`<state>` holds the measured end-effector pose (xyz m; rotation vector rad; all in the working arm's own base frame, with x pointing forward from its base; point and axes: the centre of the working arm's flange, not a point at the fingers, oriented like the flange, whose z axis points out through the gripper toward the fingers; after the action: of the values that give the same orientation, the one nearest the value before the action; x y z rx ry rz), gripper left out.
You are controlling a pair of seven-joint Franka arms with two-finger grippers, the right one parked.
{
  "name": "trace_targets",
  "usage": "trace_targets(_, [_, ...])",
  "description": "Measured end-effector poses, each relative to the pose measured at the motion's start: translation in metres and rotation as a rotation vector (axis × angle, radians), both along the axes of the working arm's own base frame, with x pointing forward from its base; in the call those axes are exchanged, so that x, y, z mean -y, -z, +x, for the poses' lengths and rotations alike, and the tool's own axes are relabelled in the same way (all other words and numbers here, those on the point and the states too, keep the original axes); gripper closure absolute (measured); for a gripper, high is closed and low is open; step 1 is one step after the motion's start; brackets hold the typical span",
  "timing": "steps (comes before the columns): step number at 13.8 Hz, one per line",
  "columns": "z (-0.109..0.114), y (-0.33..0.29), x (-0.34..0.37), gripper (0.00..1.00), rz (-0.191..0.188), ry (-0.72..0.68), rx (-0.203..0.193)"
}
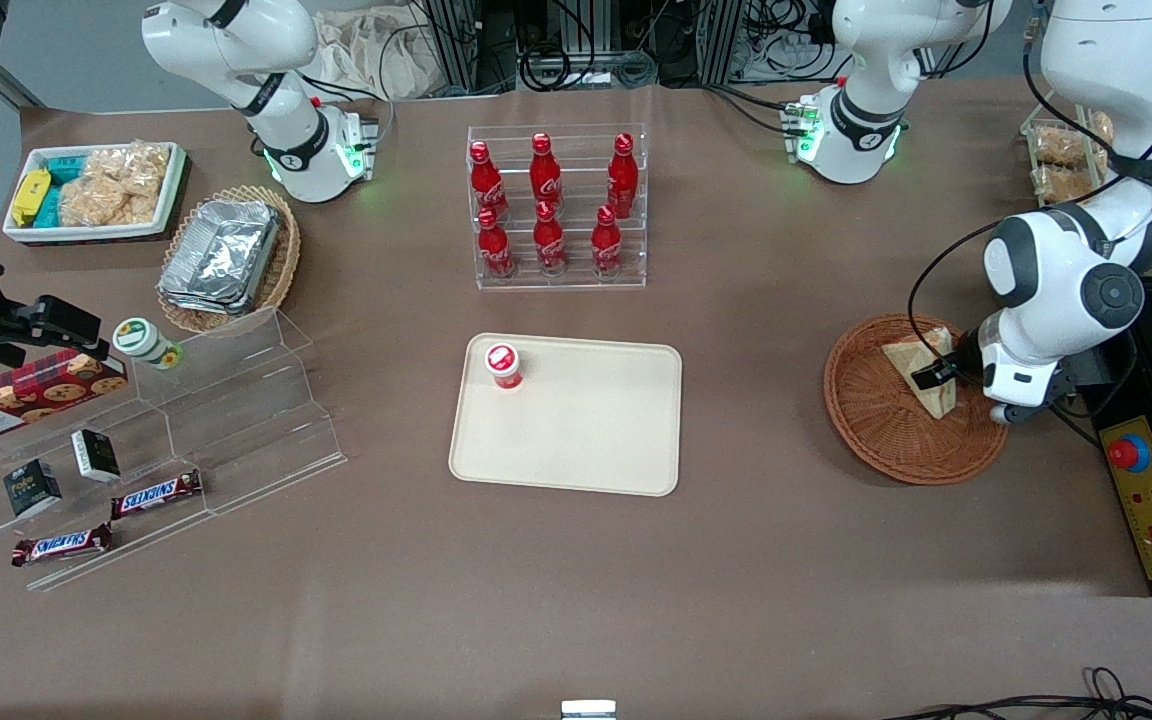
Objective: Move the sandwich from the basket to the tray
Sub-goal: 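Close the left gripper on the white triangular sandwich, then lift the sandwich up out of the basket with the left gripper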
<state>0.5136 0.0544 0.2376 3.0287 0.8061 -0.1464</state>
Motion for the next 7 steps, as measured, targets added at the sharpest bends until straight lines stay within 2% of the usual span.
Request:
trace_targets(2, [0.000, 0.000, 0.000, 0.47, 0.000, -0.002, 0.001])
trace_targets(4, [0.001, -0.004, 0.000, 0.63, 0.002, -0.017, 0.009])
trace_targets(7, [0.012, -0.036, 0.002, 0.72, 0.004, -0.013, 0.056])
